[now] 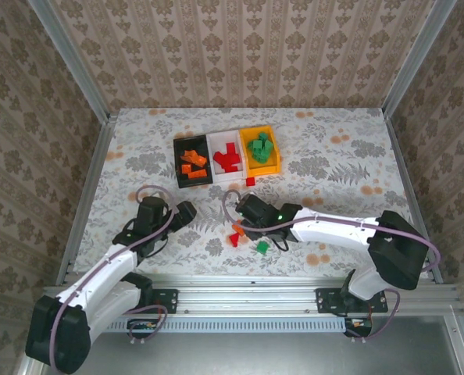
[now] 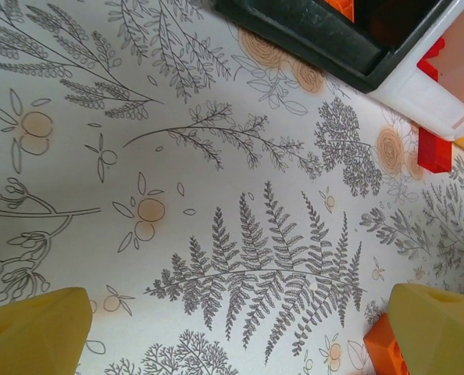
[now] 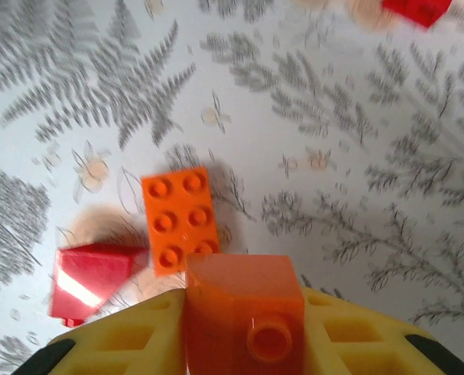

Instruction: Sort the legos into containers by color

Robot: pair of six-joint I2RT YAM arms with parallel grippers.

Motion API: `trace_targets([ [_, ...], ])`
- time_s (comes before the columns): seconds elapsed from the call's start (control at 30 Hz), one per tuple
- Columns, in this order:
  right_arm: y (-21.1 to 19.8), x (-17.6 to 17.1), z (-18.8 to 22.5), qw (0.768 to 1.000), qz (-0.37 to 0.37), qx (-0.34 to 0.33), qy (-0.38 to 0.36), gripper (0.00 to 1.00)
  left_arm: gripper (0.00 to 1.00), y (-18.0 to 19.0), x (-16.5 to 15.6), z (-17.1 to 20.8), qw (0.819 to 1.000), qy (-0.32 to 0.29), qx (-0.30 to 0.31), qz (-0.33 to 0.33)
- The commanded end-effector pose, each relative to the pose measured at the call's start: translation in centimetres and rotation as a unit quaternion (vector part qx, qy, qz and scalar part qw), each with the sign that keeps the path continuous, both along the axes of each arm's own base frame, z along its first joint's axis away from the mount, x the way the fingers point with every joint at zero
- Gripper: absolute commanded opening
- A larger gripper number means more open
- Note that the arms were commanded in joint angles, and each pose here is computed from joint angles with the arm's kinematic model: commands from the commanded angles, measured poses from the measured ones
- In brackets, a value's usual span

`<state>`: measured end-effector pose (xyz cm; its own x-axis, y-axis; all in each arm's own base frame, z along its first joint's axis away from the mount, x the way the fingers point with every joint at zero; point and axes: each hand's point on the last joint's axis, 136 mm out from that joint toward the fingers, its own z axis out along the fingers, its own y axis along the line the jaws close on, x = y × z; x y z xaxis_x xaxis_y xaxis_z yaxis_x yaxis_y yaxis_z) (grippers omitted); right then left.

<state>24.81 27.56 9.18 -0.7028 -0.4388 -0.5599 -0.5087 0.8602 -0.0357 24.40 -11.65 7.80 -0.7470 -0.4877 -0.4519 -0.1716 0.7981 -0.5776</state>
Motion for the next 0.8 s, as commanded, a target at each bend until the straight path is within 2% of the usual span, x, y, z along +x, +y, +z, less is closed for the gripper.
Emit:
trace_targets([
  [0.0,1.8,2.8,4.5,0.998,0.002,0.022,-0.053,0.33,1.00,1.3,0.2,1.0,1.000,-0.002,0.011,0.017],
  [0.1,5.3,6.2,6.8,0.996,0.010,0.048,-0.079,0.33,1.00,3.1,0.3,0.9,0.998,0.016,0.010,0.054],
  [0.23,9.6,11.6,7.7,0.993,0.009,0.079,-0.086,0.33,1.00,4.3,0.7,0.8,0.996,0.041,-0.026,0.078],
  [0.33,11.9,15.2,7.7,0.992,0.013,0.060,-0.107,0.33,1.00,4.5,0.7,0.6,0.994,0.055,-0.053,0.080],
  [0.47,13.8,19.1,5.6,0.994,0.009,0.042,-0.102,0.33,1.00,4.7,0.4,0.3,0.993,0.060,-0.067,0.082],
  [0.63,14.9,22.0,3.4,0.995,0.011,0.020,-0.096,0.33,1.00,4.8,0.2,0.6,0.993,0.059,-0.070,0.080],
  [0.77,15.7,22.5,2.9,0.995,0.026,0.008,-0.094,0.35,1.00,4.7,0.2,0.9,0.993,0.057,-0.070,0.074],
])
